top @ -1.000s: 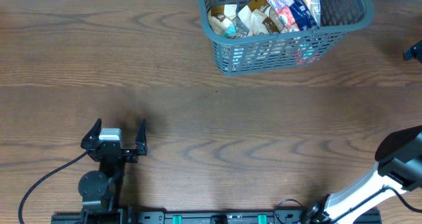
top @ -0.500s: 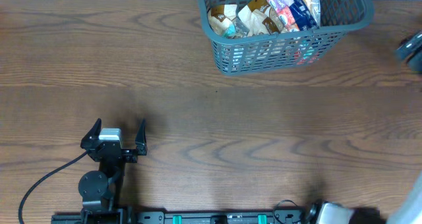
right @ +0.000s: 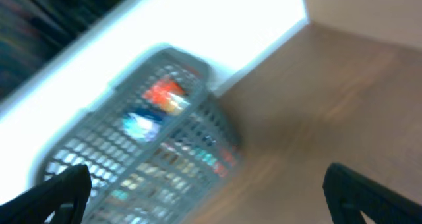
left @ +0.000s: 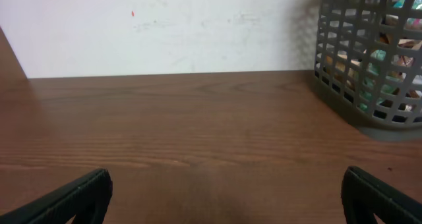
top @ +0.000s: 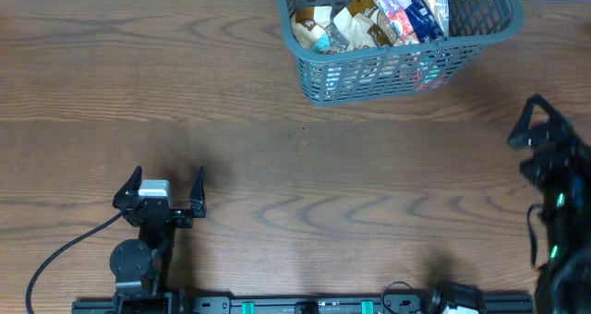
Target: Pack container
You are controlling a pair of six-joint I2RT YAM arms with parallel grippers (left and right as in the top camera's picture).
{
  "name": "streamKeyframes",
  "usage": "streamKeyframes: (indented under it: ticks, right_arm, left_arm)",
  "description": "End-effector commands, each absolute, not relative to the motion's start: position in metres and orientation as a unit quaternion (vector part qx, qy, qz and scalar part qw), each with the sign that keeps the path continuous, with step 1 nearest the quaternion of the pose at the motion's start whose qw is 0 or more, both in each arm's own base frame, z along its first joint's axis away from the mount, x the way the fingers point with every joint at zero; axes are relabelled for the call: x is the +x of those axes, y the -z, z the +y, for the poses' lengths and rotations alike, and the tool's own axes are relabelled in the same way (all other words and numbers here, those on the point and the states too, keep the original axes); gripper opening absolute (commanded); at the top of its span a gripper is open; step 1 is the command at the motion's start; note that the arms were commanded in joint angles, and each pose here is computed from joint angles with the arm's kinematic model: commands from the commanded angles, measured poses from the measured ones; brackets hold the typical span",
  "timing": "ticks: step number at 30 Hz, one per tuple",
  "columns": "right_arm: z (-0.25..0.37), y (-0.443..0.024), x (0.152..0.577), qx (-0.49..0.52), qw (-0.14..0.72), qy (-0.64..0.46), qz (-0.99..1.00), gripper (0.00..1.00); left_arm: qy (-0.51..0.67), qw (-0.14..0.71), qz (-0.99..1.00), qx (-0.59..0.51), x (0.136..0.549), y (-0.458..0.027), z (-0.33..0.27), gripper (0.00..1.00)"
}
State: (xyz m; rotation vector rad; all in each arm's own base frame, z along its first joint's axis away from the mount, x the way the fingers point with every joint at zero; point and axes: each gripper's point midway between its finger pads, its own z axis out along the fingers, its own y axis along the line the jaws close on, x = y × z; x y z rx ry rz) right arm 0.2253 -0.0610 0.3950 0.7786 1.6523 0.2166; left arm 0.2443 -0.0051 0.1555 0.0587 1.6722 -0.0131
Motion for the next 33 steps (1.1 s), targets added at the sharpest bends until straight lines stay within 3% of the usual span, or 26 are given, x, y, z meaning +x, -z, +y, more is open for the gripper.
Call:
streamKeyframes:
  ticks: [1, 6, 14, 22, 33]
  right_arm:
    - [-0.051, -0.397, 0.219, 0.336, 0.642, -0.139, 0.675, 0.99]
    - [-0.041, -0.407, 0.215, 0.25, 0.729, -0.13, 0.624, 0.99]
    - [-0.033, -0.374, 0.213, 0.149, 0.783, -0.056, 0.602, 0.99]
    - [-0.031, -0.324, 0.219, 0.078, 0.772, 0.029, 0.63, 0.99]
    - [-0.022, -0.252, 0.228, 0.062, 0.751, 0.014, 0.657, 0.99]
  left_arm:
    - [0.012, 0.655, 0.755, 0.024, 0.244, -0.14, -0.006, 0.99]
    - [0.012, 0.655, 0.755, 0.024, 0.244, -0.14, -0.005, 0.99]
    - [0.012, 0.655, 0.755, 0.024, 0.244, -0.14, -0.005, 0.98]
    - [0.012, 0.655, 0.755, 0.024, 0.244, -0.14, -0.005, 0.99]
    - [0.012, 0.655, 0.755, 0.024, 0.244, -0.14, -0.006, 0.99]
